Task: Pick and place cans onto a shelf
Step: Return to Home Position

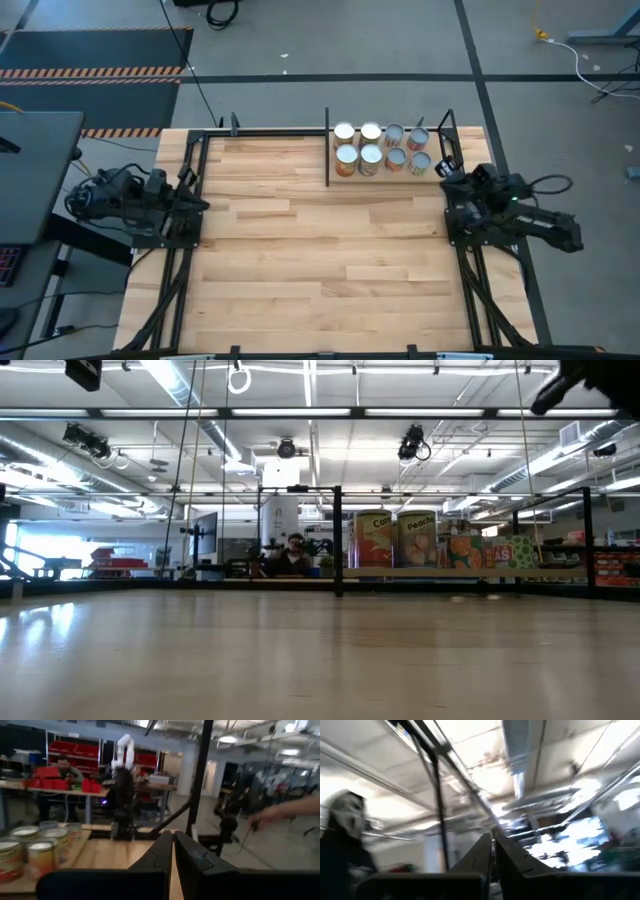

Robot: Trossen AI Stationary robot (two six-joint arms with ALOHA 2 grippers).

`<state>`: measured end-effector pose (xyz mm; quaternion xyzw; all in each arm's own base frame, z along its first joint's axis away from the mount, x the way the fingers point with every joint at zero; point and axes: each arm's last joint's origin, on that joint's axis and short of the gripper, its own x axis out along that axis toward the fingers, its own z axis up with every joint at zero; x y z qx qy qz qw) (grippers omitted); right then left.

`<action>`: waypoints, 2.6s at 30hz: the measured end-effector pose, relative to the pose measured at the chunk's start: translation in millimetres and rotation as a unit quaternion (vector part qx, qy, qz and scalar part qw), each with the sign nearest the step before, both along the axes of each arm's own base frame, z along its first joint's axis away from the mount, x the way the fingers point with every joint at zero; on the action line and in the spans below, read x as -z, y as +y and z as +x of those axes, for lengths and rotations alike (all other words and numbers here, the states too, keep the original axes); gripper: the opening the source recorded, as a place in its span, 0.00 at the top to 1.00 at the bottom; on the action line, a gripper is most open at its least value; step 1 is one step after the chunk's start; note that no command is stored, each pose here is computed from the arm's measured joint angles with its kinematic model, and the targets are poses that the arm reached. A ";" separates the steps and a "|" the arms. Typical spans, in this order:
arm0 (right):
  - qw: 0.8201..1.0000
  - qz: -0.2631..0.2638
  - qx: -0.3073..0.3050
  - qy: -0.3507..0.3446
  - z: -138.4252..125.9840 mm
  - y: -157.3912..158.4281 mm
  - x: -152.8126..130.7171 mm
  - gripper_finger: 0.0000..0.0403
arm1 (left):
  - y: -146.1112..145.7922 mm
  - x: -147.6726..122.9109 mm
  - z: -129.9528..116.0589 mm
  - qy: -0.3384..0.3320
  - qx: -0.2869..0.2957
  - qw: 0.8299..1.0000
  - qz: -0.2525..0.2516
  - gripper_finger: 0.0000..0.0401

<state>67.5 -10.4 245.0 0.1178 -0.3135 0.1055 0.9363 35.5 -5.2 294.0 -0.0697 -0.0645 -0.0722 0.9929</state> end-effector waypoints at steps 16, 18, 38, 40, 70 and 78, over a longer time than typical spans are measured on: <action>0.966 0.061 0.195 0.158 37.6 -16.6 45.5 0.93 | -4.3 37.3 28.3 0.008 -0.010 0.999 -0.038 0.94; 0.982 -0.005 0.102 0.160 37.9 -9.5 44.7 0.93 | -3.8 36.7 28.2 0.005 -0.020 0.999 -0.035 0.94; 0.948 0.006 0.197 0.248 26.8 -10.6 64.7 0.93 | -3.6 48.3 29.3 0.058 -0.032 0.998 0.023 0.94; 0.948 -0.004 0.190 0.257 27.4 -9.2 65.3 0.93 | -3.7 48.6 29.7 0.055 -0.033 0.997 0.031 0.94; 0.938 -0.061 0.189 0.285 28.7 -7.5 70.3 0.93 | -12.7 125.5 62.6 0.051 0.015 0.998 0.044 0.94; 0.938 -0.060 0.189 0.285 28.7 -7.5 70.3 0.93 | -12.6 125.0 62.6 0.048 0.015 0.998 0.043 0.94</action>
